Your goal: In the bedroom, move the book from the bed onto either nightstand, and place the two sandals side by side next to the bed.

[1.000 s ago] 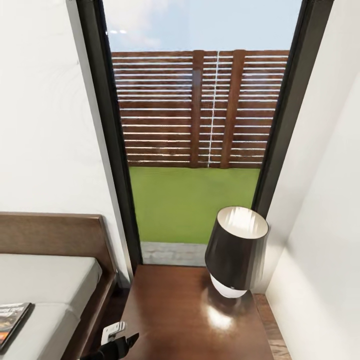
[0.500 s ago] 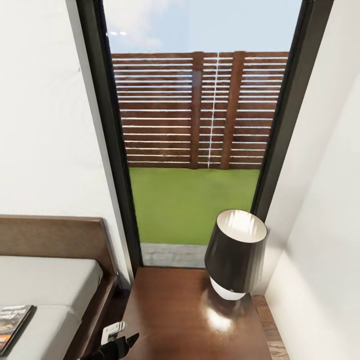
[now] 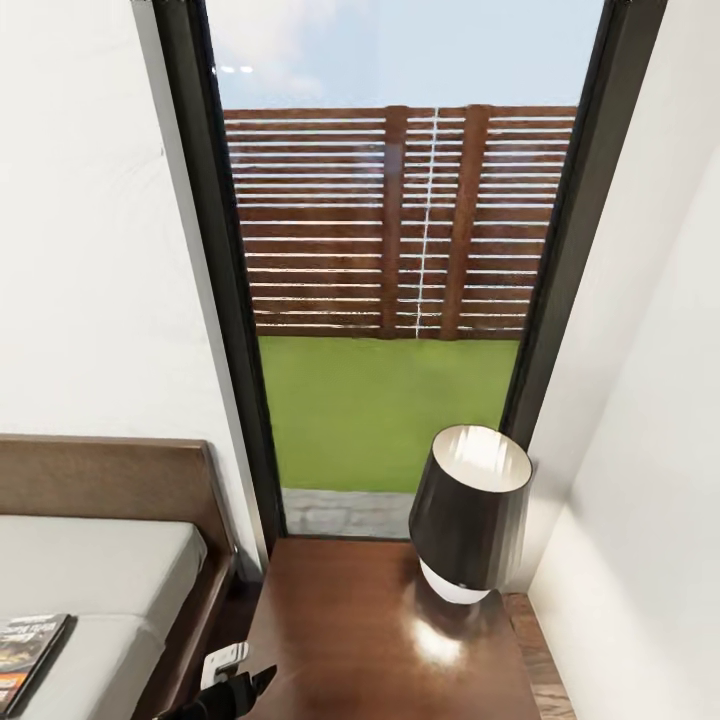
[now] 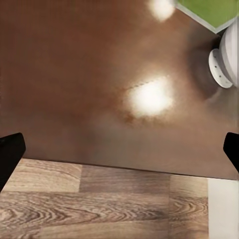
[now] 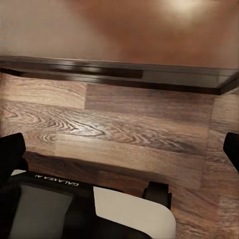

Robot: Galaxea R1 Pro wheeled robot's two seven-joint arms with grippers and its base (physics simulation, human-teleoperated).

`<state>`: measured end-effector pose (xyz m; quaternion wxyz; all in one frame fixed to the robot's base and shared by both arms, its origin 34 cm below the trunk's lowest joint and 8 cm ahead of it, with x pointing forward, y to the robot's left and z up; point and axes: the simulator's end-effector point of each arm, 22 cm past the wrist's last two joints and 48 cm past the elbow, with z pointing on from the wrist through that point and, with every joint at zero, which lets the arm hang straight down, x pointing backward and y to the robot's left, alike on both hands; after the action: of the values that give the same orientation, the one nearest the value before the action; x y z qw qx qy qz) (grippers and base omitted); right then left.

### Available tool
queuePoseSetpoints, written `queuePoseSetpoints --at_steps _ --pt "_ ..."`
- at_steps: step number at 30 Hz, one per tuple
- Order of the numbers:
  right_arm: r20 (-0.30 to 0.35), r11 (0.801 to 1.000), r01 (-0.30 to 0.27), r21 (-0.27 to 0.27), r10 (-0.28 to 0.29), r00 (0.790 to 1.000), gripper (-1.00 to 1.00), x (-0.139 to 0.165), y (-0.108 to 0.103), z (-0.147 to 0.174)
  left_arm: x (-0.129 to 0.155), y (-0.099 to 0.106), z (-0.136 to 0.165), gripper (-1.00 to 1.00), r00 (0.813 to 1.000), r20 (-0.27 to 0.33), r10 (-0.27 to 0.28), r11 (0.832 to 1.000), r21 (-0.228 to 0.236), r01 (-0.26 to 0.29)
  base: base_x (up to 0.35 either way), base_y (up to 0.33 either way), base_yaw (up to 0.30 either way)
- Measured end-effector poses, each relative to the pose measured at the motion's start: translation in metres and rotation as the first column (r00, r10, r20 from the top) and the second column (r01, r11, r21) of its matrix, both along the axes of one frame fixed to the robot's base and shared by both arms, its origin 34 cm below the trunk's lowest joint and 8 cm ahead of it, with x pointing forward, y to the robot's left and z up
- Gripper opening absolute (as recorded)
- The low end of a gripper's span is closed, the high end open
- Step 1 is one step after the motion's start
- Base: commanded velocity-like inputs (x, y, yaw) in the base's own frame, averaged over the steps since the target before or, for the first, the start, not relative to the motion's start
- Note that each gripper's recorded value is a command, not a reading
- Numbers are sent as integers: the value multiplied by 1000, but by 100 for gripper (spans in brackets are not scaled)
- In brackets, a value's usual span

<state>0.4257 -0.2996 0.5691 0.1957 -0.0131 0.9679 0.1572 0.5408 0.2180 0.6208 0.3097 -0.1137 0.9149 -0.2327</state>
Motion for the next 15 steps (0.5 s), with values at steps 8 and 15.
queuePoseSetpoints --at_steps 8,15 --pt "0 1000 0 7 0 1000 100 -1 5 11 -1 1 11 100 1000 0 0 1000 2 0 0 0 0" --pt "0 1000 1 6 -1 1000 100 -2 5 20 -2 -1 20 100 1000 -2 -5 1000 3 5 0 0 0"
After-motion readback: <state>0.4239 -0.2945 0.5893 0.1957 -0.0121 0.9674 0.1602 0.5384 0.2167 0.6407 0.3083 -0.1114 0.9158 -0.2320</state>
